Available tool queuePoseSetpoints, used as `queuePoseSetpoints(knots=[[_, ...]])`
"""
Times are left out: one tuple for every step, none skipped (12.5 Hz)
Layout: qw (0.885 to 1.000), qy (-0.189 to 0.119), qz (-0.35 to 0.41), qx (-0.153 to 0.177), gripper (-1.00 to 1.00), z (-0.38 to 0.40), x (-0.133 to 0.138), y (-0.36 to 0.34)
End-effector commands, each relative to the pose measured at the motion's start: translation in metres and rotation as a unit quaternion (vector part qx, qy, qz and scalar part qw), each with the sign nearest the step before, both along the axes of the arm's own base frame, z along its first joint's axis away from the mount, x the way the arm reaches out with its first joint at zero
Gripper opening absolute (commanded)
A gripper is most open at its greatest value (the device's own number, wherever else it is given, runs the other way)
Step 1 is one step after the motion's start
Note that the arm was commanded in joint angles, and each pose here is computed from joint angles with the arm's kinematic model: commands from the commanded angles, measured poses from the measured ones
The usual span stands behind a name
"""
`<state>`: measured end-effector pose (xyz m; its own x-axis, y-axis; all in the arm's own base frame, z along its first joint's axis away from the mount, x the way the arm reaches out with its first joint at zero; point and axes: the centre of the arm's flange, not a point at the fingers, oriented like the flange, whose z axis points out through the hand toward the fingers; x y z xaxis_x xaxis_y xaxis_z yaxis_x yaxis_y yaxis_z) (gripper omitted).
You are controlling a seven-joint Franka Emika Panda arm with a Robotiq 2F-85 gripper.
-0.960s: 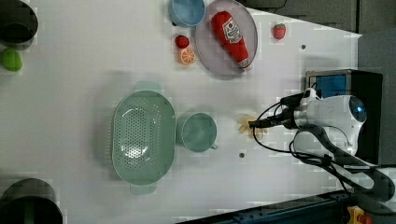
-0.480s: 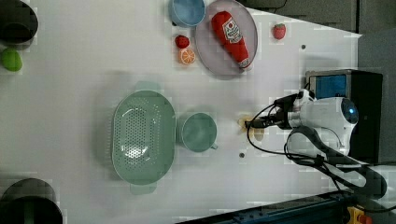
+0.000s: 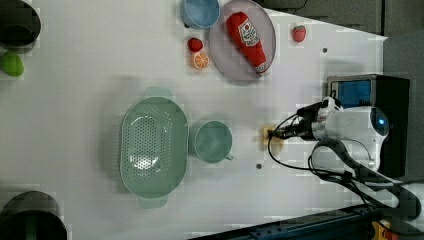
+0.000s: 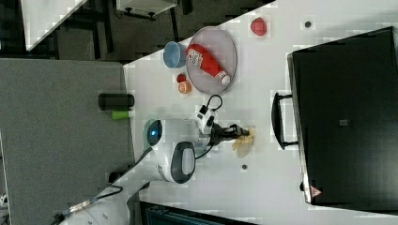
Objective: Pick Banana and place it in mug.
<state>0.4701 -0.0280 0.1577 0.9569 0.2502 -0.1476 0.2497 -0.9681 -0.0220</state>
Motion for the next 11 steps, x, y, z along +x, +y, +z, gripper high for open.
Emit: queuePoseSetpoints(knots=[[0.999, -0.053, -0.005, 0.002, -0.37, 0.091, 0.026, -0.016], [0.999, -0.053, -0.008, 0.003, -0.37, 0.12, 0.026, -0.018], [0.998, -0.054, -0.008, 0.005, -0.37, 0.15, 0.025, -0.018], [0.998, -0.057, -0.007, 0.006, -0.37, 0.181, 0.024, -0.015], [0.998, -0.057, -0.01, 0.007, -0.37, 0.21, 0.022, -0.012], [0.998, -0.053, -0.018, 0.007, -0.37, 0.237, 0.018, -0.006], [0.998, -0.045, -0.032, 0.005, -0.37, 0.26, 0.014, 0.001], [0.998, -0.037, -0.047, 0.002, -0.37, 0.278, 0.01, 0.011], [0.998, -0.034, -0.055, -0.002, -0.37, 0.294, 0.007, 0.023], [0.998, -0.038, -0.056, -0.005, -0.37, 0.306, 0.006, 0.038], [0.997, -0.047, -0.054, -0.009, -0.37, 0.315, 0.005, 0.054]])
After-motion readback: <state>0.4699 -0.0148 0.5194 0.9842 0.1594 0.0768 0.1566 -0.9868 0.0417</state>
